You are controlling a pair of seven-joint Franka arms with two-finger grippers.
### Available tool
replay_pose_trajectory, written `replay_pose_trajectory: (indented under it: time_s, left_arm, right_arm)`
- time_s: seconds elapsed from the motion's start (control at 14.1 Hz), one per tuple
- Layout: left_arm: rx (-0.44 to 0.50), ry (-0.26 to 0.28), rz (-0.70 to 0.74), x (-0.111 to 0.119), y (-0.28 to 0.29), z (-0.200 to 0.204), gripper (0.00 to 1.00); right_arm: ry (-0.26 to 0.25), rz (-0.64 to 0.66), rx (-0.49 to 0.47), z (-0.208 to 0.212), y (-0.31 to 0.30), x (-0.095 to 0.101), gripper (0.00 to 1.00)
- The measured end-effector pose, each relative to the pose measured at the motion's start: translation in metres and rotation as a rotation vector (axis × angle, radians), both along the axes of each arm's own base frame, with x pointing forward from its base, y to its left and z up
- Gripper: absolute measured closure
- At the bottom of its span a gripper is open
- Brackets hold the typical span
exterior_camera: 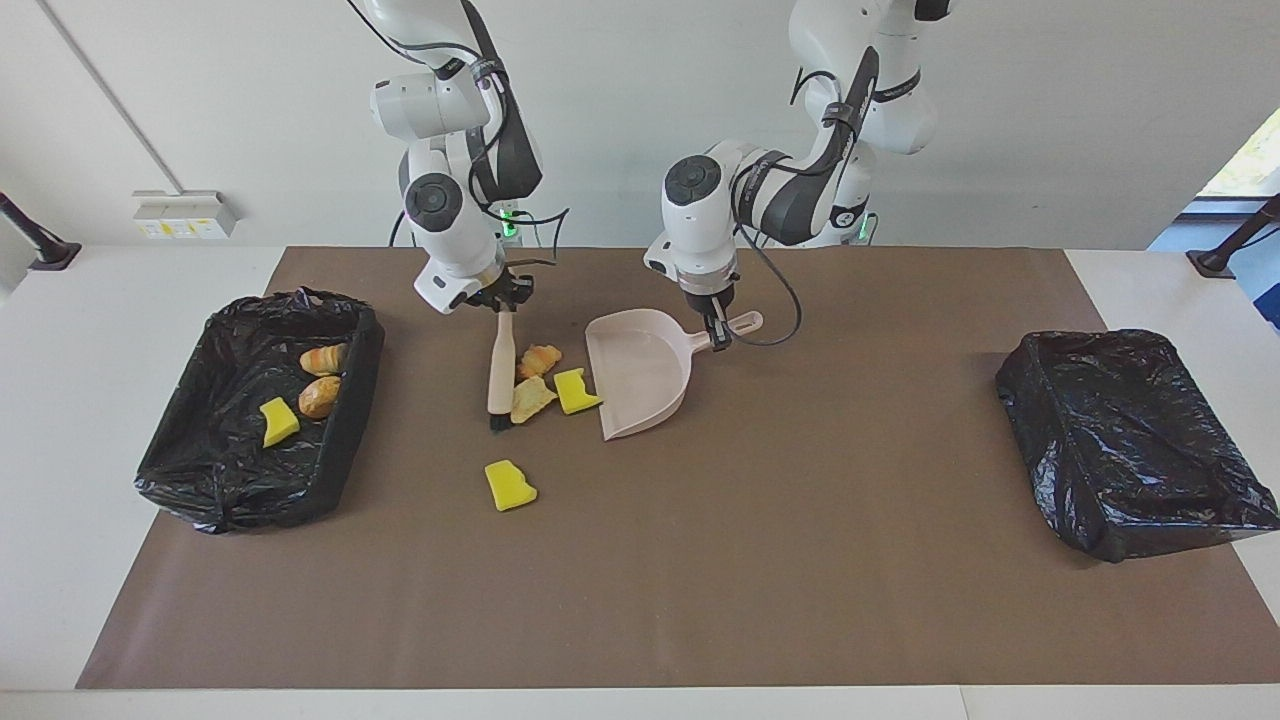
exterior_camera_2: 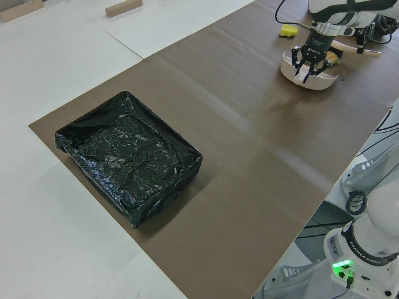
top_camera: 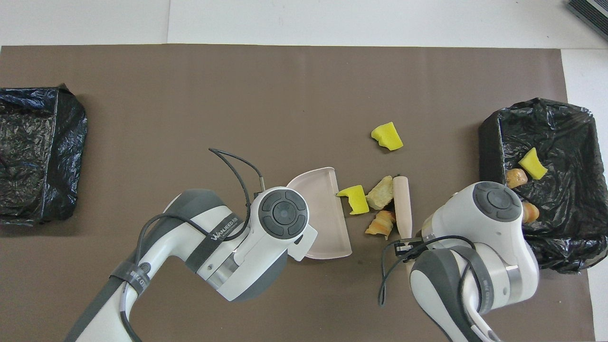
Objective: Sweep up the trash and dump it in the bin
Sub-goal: 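Sweep the remaining trash toward the dustpan with the right gripper's brush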
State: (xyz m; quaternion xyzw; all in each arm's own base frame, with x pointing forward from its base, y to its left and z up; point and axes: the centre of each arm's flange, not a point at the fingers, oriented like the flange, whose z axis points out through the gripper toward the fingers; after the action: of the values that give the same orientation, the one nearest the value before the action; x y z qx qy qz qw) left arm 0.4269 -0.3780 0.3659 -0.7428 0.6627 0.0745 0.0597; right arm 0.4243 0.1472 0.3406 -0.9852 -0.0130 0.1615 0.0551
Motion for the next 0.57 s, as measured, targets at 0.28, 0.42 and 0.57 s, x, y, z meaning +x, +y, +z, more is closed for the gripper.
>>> replay_pose_trajectory:
  time_s: [0.28,0.42,0.57]
  left_arm:
    - [0.007,0.006,0.006,0.002,0.004,-0.002,0.69]
    - [0.008,0.006,0.007,0.002,0.005,-0.002,0.69]
    - [0.008,0.006,0.013,0.004,0.007,-0.002,0.69]
  right_arm:
    - [0.002,-0.039,0.149,0.001,0.063,-0.007,0.74]
    - [0.009,-0.053,0.215,0.010,0.089,-0.007,0.74]
    - [-0.004,-0.040,0.234,0.020,0.101,-0.004,0.74]
